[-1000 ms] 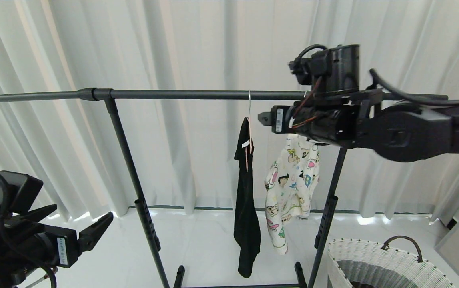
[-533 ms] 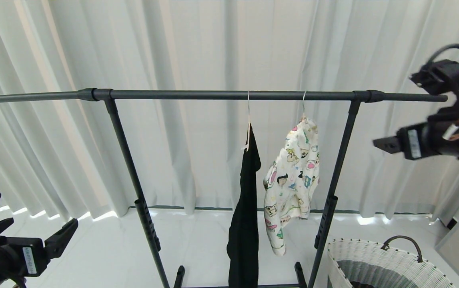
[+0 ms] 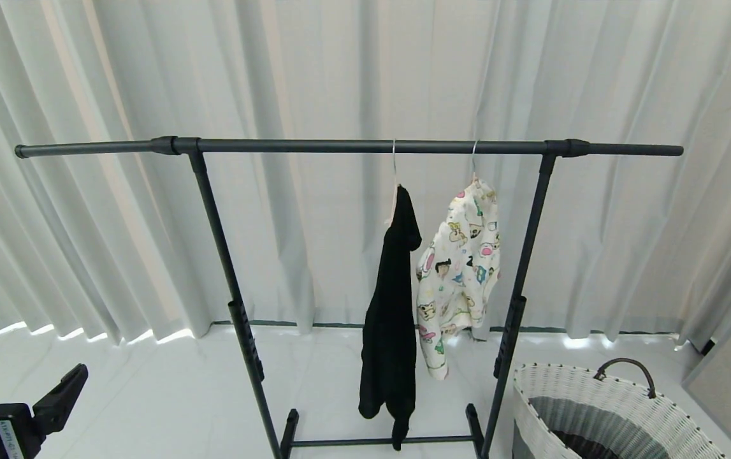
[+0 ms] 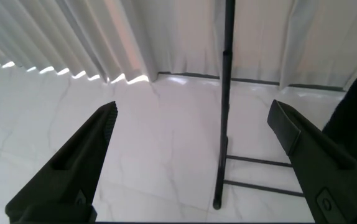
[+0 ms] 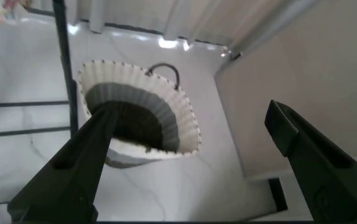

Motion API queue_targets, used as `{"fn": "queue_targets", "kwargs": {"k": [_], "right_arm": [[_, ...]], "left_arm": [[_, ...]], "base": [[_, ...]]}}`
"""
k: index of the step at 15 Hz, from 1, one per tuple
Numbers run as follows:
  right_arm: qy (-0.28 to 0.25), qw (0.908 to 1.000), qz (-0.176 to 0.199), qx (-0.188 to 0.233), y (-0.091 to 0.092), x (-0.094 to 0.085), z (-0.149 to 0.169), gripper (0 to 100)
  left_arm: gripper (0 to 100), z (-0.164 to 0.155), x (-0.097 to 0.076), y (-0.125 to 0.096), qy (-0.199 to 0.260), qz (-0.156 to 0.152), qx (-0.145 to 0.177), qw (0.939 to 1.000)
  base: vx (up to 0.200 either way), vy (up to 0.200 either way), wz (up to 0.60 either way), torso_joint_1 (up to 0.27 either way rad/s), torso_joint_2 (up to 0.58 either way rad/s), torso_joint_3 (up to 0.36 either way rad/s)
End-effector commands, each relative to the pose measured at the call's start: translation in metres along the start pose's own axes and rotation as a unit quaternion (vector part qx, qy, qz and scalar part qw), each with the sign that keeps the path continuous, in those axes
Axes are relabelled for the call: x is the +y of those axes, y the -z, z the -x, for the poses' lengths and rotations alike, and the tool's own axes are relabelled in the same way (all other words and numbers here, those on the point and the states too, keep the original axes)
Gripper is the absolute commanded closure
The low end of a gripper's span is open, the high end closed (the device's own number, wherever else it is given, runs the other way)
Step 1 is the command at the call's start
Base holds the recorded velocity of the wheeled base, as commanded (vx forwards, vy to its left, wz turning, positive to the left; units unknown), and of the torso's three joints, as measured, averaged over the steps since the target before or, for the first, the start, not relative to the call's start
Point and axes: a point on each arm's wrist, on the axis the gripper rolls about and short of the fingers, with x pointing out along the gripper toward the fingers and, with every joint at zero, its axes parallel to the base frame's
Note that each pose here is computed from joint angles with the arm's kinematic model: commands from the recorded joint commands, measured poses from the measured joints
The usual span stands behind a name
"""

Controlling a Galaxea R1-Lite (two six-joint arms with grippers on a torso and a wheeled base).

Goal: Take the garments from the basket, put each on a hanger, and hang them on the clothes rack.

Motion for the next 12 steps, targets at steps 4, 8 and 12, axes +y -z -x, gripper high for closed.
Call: {"fn": "queue_targets", "kwargs": {"k": [4, 8, 12], "right_arm": [[0.026, 0.9997, -0.003, 0.003, 0.029, -0.009, 0.013, 0], [0.026, 0.9996, -0.003, 0.002, 0.03, -0.009, 0.014, 0], [0.032, 0.9995, -0.008, 0.001, 0.032, -0.011, 0.016, 0]], "left_arm": [[0, 0.005, 0.001, 0.002, -0.004, -0.005, -0.009, 0.9999], [0, 0.01, 0.001, 0.004, -0.005, -0.012, -0.02, 0.9997], [0, 0.015, 0.001, 0.009, -0.005, -0.01, -0.023, 0.9997]], "base": [[-0.2, 0.0, 0.0, 0.005, 0.01, 0.017], [-0.15, 0.0, 0.0, 0.002, 0.01, 0.004], [0.0, 0.0, 0.0, -0.151, 0.36, 0.195]]}}
